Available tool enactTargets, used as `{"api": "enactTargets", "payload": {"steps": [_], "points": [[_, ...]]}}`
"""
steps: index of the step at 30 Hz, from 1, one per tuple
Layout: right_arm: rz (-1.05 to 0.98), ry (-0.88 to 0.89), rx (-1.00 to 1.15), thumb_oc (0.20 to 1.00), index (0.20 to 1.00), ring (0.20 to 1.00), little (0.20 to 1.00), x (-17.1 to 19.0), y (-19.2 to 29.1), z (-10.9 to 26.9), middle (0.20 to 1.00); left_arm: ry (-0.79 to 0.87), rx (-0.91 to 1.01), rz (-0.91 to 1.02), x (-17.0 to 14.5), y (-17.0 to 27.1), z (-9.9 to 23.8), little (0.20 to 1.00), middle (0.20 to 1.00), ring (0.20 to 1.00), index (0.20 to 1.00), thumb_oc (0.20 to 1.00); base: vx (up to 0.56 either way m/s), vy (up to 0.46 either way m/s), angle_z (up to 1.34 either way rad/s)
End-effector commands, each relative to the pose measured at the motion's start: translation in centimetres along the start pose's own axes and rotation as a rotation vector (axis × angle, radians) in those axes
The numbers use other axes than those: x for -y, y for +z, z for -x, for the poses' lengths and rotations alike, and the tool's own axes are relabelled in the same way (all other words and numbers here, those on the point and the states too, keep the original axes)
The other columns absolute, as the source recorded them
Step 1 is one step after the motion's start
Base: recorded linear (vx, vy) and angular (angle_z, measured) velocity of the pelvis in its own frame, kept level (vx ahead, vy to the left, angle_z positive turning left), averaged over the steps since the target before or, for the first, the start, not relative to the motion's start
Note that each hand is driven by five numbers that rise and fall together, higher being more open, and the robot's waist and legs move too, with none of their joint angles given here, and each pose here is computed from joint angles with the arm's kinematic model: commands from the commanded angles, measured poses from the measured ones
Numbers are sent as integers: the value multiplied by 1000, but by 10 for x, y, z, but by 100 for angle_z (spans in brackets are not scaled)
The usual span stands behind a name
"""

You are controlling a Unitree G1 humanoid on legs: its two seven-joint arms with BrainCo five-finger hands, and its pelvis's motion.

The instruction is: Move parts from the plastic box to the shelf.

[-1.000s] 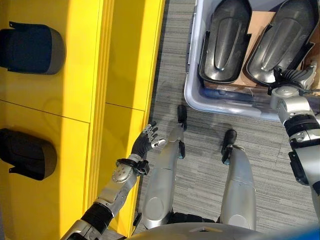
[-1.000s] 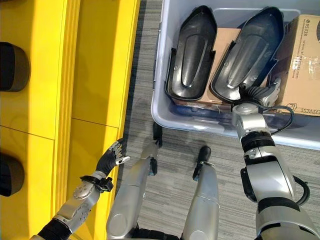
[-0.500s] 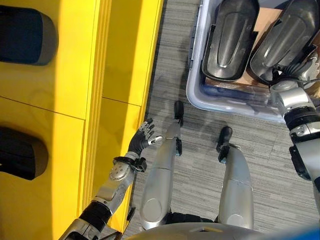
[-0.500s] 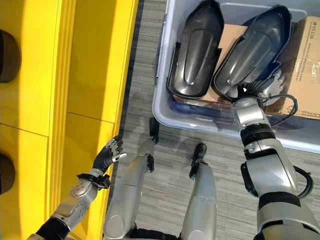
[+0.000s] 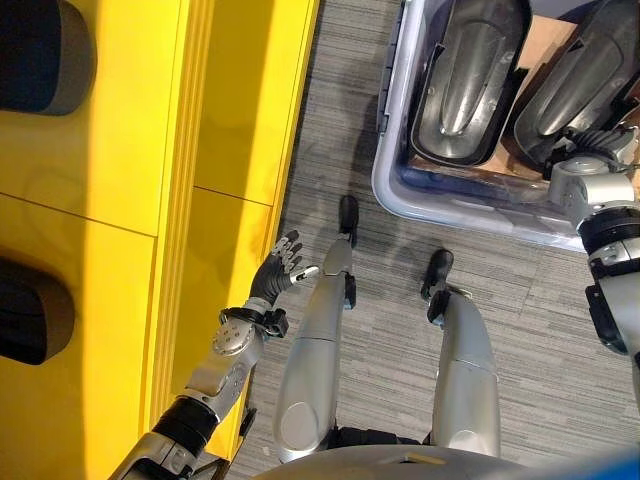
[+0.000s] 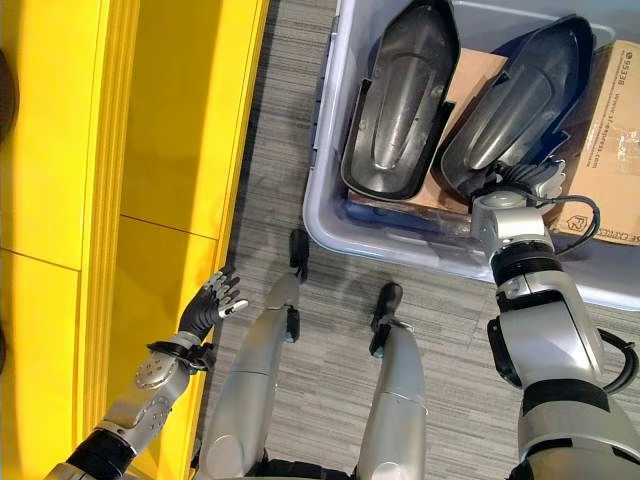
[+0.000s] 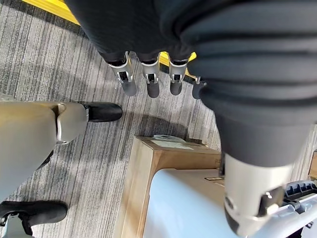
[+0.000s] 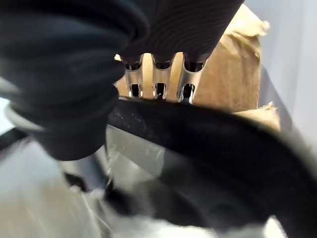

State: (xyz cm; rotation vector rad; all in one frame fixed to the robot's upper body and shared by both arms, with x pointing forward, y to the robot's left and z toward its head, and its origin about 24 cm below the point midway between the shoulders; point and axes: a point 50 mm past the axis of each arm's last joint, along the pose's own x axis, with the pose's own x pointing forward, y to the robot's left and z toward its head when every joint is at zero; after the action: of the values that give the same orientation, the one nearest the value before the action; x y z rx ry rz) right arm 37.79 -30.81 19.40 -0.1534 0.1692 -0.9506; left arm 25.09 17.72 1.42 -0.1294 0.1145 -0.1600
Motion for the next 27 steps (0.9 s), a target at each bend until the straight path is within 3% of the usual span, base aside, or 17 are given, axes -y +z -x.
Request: {"api": "enactTargets", "payload": {"steps": [1, 17, 23, 27], "points": [[57, 130, -83, 200, 200, 200, 200, -19, -31, 8, 200, -16, 31, -24, 2, 7, 1, 1000, 1000, 1000, 1000, 1000, -11, -21, -7], [253, 63, -32, 200, 200, 200, 200, -3, -22, -3, 200, -24, 52, -24, 4, 12, -1, 1000, 1000, 1000, 1000, 1000, -12, -13, -1], [279, 3, 125, 200, 200, 200, 200, -2, -4, -3, 200, -26, 54, -31, 3, 10, 0, 1000, 1000, 1000, 1000, 1000, -2, -6, 0], [220, -42, 339, 200, 200, 200, 200, -5, 21, 6, 200, -20, 68, -46, 2, 10, 4, 1000, 1000, 1000, 1000, 1000, -13, -42, 0]]}}
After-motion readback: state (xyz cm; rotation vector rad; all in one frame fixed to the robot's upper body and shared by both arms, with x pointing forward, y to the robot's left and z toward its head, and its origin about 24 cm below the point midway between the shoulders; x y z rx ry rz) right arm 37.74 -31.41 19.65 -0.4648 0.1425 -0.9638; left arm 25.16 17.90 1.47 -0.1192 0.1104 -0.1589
